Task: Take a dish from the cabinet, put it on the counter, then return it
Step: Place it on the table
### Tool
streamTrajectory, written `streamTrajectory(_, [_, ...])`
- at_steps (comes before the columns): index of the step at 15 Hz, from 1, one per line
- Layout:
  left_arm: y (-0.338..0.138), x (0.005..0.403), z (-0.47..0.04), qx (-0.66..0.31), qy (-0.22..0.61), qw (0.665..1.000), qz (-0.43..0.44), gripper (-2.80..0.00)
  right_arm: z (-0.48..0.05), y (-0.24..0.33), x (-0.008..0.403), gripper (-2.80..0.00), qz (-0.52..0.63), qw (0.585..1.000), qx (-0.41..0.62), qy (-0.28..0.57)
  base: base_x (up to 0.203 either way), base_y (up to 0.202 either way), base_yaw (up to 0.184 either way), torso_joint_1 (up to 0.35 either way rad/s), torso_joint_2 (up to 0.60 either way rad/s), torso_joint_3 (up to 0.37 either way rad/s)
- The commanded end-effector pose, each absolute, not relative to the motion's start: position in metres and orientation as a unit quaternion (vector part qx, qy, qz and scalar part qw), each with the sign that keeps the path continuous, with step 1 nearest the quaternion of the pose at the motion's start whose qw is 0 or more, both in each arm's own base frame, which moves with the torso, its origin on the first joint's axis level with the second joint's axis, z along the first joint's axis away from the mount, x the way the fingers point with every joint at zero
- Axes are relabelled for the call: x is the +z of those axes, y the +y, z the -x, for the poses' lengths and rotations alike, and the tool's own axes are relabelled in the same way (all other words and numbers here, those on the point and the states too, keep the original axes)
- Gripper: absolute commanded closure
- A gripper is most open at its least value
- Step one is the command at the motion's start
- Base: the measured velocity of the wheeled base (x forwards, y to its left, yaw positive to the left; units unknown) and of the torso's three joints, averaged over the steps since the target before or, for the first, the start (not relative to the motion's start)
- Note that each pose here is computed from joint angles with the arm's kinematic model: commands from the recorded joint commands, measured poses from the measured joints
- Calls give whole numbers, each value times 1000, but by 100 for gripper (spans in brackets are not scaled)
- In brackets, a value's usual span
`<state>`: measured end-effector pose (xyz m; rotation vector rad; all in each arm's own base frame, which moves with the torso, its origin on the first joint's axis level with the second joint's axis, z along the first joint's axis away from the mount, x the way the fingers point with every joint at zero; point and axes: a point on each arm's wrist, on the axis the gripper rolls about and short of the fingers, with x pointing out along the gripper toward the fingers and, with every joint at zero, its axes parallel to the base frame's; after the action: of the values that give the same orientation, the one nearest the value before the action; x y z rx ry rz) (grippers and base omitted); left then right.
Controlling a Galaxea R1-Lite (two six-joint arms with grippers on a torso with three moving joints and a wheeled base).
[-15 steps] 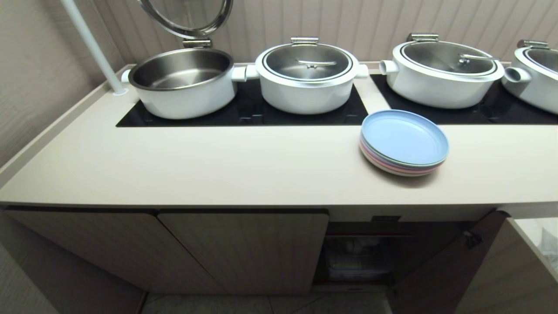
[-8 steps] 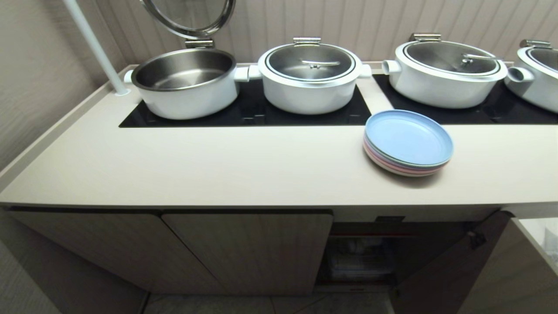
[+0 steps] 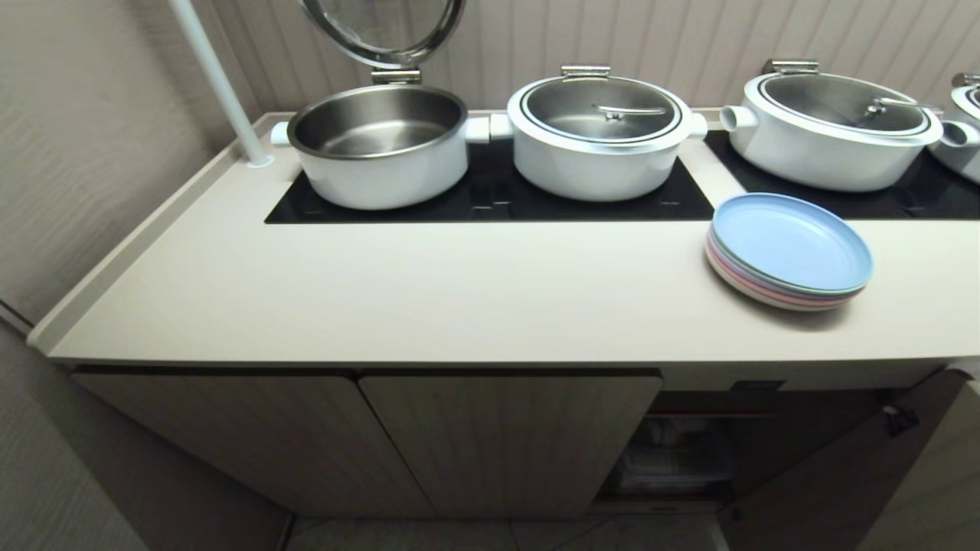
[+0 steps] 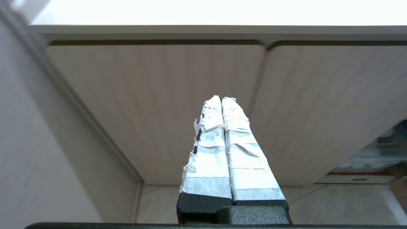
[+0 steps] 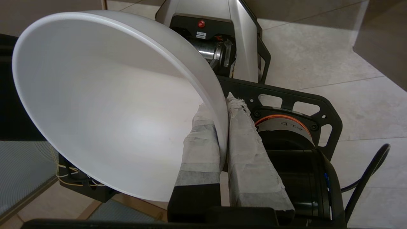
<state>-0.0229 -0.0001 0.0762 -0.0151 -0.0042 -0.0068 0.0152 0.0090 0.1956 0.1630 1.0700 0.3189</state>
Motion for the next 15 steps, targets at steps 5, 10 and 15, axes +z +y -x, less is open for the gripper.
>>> streamTrajectory(5, [0, 76, 23, -4, -3, 1000, 8, 0, -14, 9, 195, 0, -78, 843, 150, 510, 0, 196, 1, 2, 5, 1])
streamTrajectory(10, [0, 76, 23, -3, -2, 1000, 8, 0, -14, 9, 196, 0, -78, 844, 151, 509, 0, 83, 0, 2, 1, 1])
streamTrajectory(15, [0, 76, 23, -4, -2, 1000, 8, 0, -15, 9, 196, 0, -78, 844, 151, 508, 0, 0, 0, 0, 0, 0])
